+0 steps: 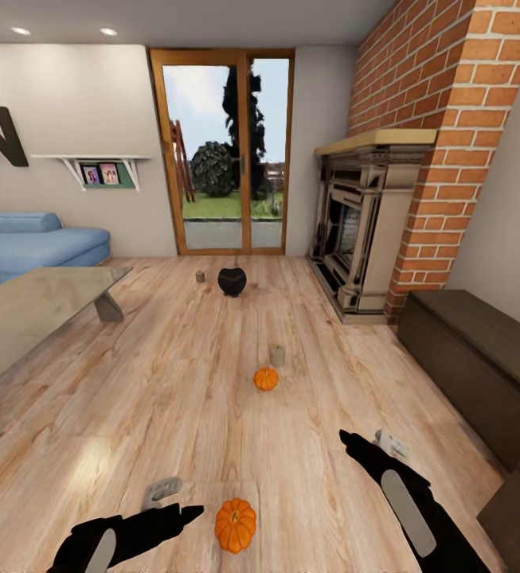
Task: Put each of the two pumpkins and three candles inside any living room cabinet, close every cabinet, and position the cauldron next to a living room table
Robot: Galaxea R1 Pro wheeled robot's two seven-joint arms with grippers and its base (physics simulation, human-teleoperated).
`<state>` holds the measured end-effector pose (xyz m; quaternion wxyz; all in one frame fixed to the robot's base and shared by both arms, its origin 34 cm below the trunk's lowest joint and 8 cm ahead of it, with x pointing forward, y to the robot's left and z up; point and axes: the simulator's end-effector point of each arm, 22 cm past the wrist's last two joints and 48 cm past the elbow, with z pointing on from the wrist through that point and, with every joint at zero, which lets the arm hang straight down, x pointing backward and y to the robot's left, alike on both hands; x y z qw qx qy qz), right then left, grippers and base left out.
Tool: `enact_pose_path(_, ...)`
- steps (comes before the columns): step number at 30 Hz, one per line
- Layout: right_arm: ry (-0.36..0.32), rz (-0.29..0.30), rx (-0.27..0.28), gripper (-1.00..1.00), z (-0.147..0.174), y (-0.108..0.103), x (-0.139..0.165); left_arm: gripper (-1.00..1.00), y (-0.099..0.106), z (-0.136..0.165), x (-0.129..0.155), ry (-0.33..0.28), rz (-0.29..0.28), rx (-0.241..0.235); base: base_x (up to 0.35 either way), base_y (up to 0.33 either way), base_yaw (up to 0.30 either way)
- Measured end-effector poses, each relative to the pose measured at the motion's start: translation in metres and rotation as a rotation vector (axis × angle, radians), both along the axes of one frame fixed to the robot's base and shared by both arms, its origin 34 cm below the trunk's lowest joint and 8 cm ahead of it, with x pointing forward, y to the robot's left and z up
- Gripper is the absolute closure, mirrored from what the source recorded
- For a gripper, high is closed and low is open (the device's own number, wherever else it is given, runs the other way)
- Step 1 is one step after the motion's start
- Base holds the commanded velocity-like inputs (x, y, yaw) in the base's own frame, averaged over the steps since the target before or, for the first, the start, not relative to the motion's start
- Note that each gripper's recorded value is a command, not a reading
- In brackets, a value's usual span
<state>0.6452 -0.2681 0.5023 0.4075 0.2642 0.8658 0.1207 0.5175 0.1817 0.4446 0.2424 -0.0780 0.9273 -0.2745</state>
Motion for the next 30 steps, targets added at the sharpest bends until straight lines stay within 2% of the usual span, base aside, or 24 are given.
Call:
enact_pose_path(11,-0.022,0.016,0.011,-1.0,-0.012,0.011,0.001,-1.0,0.003,-0.023,-0.004,-0.001,0.01,-0.003,0.0,0.0,0.0)
enact_pose_path(14,-0.026,0.019,0.01,-1.0,-0.016,0.012,0.001,-1.0,0.003,-0.019,0.005,-0.022,0.014,-0.016,0.0,0.0,0.0)
enact_pose_path(16,-0.031,0.023,0.011,-1.0,-0.019,0.014,0.0,-1.0,0.001,-0.014,0.014,-0.04,0.02,-0.035,0.0,0.0,0.0)
enact_pose_path(20,-0.034,0.026,0.01,-1.0,-0.026,0.014,-0.001,-1.0,-0.007,-0.009,0.021,-0.044,0.041,-0.104,0.0,0.0,0.0)
enact_pose_path(24,-0.054,0.032,0.011,-1.0,-0.026,0.016,0.0,-1.0,-0.003,-0.015,0.022,-0.048,0.059,-0.121,0.0,0.0,0.0)
enact_pose_path(30,-0.09,0.129,0.008,-1.0,-0.01,0.048,0.001,-1.0,0.016,-0.025,0.025,-0.061,0.117,-0.131,0.0,0.0,0.0)
